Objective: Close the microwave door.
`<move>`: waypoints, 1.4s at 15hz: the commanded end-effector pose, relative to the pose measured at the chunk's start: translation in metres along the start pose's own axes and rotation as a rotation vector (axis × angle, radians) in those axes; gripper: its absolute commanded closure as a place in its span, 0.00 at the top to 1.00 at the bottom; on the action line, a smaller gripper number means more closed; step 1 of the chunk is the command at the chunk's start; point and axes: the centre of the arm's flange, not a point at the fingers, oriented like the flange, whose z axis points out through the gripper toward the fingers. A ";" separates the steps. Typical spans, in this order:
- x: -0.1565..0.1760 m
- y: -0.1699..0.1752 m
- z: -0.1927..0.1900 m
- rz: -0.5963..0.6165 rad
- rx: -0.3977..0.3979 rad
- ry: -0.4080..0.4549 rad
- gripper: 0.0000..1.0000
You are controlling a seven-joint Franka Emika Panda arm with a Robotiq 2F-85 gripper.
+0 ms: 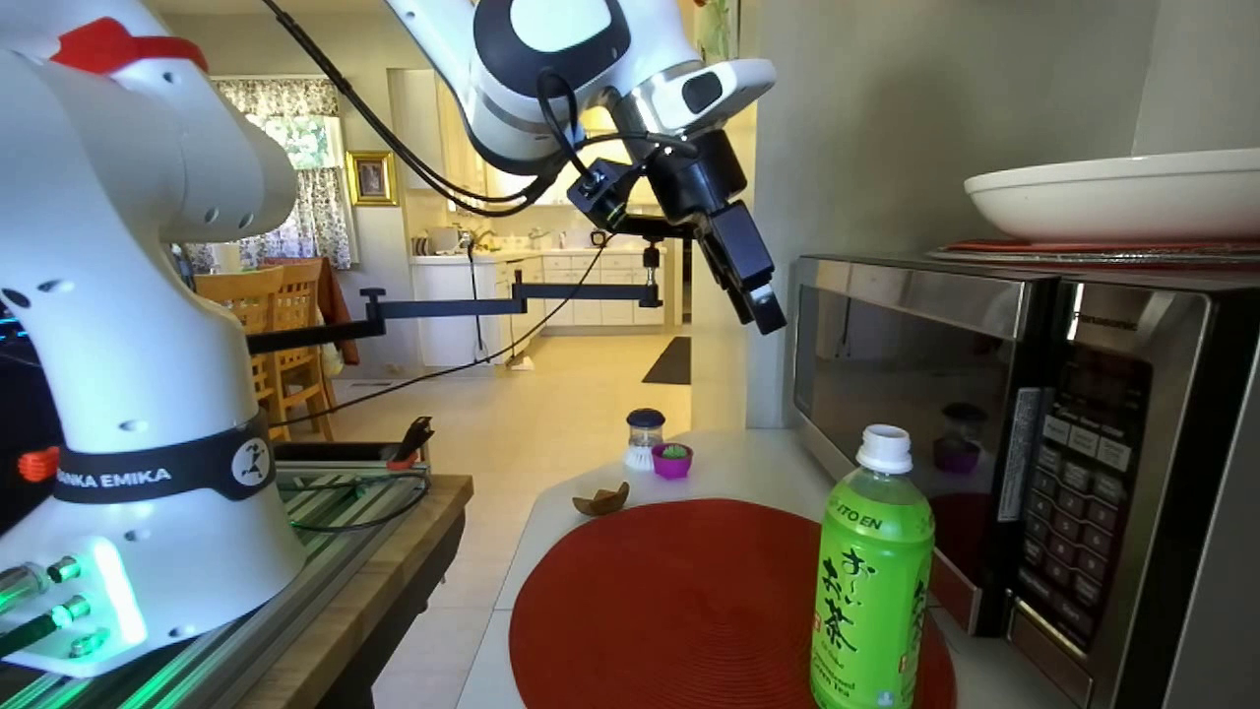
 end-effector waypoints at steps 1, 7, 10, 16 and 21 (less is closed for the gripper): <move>-0.016 0.005 -0.017 0.008 0.018 -0.045 1.00; -0.012 0.002 -0.050 0.029 0.062 -0.214 1.00; -0.010 0.005 -0.067 0.027 0.055 -0.247 1.00; -0.011 0.005 -0.073 0.048 0.031 -0.259 1.00; -0.011 0.005 -0.072 0.047 0.031 -0.261 1.00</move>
